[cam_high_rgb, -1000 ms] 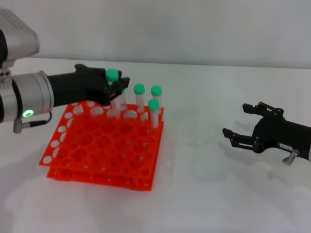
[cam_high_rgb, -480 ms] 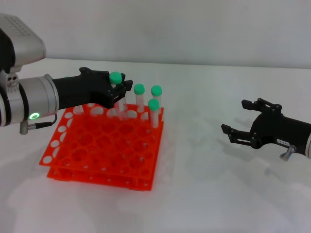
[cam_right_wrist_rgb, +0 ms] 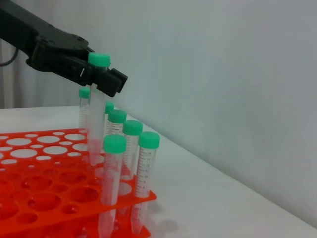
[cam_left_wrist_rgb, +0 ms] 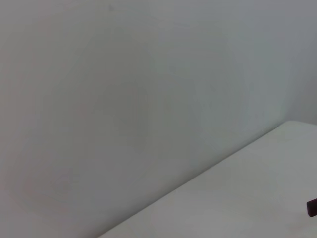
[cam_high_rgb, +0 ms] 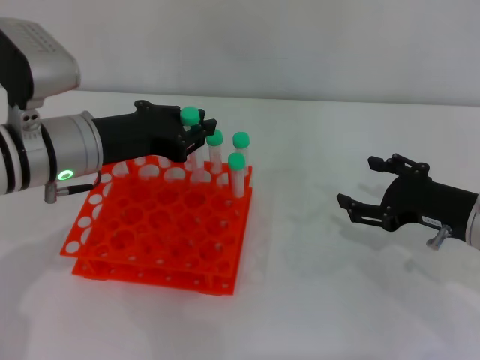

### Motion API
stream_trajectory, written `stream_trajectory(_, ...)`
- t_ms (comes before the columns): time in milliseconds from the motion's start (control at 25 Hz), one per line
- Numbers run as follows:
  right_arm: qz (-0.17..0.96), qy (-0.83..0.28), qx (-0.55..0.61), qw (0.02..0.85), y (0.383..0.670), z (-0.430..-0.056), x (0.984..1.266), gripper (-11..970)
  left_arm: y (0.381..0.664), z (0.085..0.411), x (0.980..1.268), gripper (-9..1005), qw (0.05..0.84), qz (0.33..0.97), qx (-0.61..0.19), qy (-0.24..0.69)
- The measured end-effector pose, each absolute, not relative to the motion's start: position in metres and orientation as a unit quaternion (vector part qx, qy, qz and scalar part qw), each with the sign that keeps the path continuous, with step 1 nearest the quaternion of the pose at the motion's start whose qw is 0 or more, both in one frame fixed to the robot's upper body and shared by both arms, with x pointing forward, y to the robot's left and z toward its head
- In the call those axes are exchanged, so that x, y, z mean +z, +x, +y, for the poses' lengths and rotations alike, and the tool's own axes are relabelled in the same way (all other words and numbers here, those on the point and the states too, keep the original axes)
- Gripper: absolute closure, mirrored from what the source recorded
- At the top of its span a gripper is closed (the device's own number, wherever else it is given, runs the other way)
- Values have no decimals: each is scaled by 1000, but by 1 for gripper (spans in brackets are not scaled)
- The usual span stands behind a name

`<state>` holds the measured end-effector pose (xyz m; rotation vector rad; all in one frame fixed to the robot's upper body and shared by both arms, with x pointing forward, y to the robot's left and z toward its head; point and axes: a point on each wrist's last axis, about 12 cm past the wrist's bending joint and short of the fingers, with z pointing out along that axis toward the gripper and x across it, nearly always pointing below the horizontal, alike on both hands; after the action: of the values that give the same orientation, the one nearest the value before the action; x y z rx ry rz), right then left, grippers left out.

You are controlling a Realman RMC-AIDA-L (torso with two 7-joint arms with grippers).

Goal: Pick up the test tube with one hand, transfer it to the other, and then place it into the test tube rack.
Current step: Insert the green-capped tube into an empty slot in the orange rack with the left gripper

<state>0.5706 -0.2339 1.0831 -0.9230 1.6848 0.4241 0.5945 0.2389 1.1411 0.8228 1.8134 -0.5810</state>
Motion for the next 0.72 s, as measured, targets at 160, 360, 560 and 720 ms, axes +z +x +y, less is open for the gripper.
stream_trajectory(160,715,-388,178,554,571,-231,1082,100,597,235,1138,788,502,755,-248,342)
stream_trajectory(360,717,-386,176,553,571,-231,1081,100,600,231,1133,789,495,757,-253,345)
stream_trajectory(560,719,-384,172,554,573,-231,1082,100,599,232,1131,789,492,759,-254,343)
stream_trajectory(720,718,-385,172,555,574,-230,1082,100,598,233,1128,788,487,762,-254,343)
